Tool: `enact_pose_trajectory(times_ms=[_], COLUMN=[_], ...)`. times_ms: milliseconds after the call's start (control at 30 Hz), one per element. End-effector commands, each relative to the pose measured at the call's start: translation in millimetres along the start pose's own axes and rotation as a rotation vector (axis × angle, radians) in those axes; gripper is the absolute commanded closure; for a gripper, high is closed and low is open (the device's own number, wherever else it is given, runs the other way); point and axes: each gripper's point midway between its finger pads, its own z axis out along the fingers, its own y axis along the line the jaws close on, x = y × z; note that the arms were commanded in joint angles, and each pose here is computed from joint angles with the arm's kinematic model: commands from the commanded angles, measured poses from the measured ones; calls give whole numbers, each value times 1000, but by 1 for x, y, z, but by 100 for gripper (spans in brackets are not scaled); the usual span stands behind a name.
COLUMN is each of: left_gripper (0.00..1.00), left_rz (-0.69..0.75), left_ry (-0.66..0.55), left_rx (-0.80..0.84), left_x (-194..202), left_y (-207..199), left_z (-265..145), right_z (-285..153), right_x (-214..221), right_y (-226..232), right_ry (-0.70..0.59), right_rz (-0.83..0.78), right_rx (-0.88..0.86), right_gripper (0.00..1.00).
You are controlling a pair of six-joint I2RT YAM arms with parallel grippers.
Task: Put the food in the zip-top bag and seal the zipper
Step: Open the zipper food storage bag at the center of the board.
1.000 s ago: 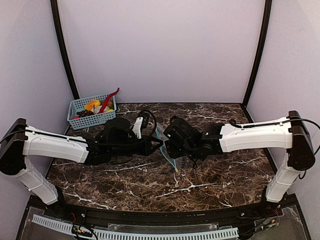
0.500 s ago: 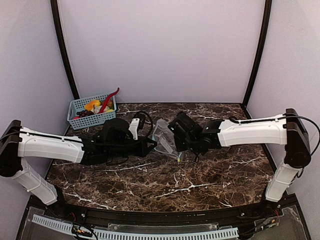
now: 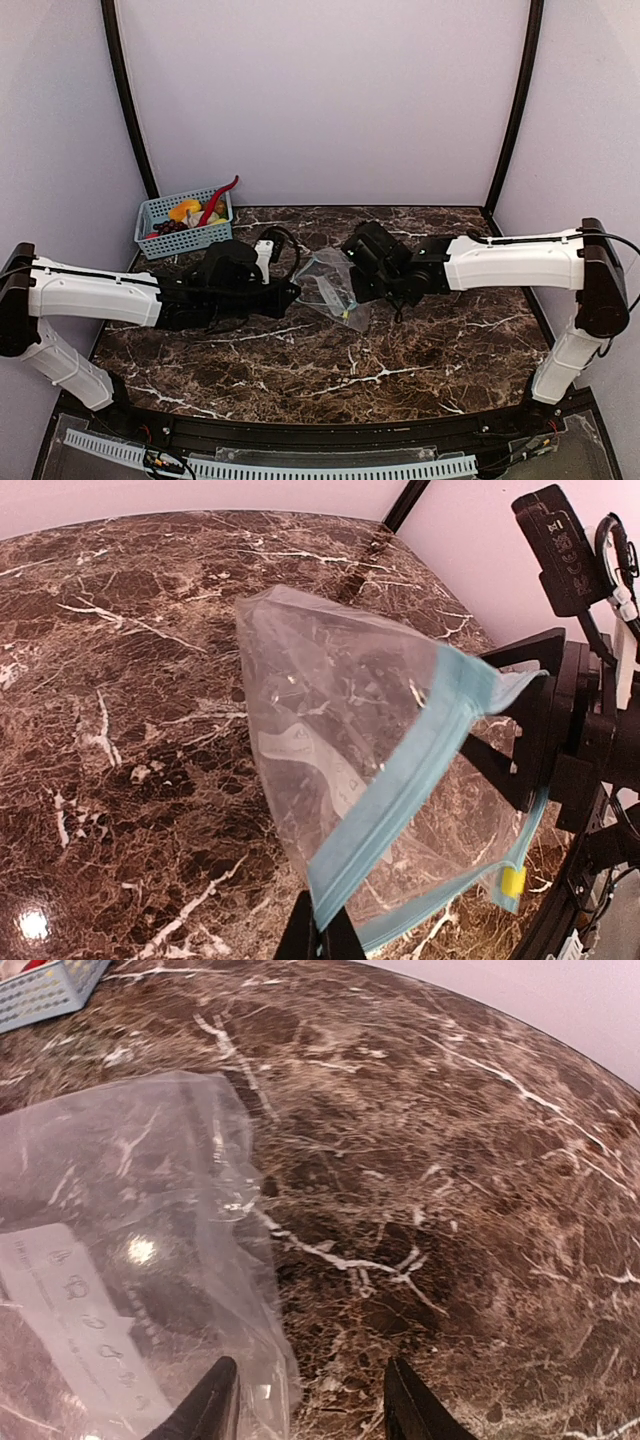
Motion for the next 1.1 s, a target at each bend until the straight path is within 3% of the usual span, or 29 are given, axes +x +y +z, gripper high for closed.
enact_pose_trajectory(times_ms=[0, 167, 633, 800, 1067], left_gripper=[99, 99, 99, 99, 99], left_rz=[-19, -50, -61, -86, -106], left_ry=[26, 23, 58, 77, 74], left_rx=[78, 113, 111, 123, 129], left_x=[7, 6, 7, 11, 7], left_y=[-12, -19, -22, -24, -25], left_z=[7, 13, 13, 11, 3], right_z=[-15, -35, -97, -105, -101], right_x=[-5, 0, -7, -10, -1], right_y=[32, 56, 75, 66, 83], right_ry=[5, 9, 1, 2, 63], right_rz=[-64, -117, -102, -97, -121], right_rx=[-212, -335, -520, -514, -566], right_gripper=[50, 38, 19, 19, 31])
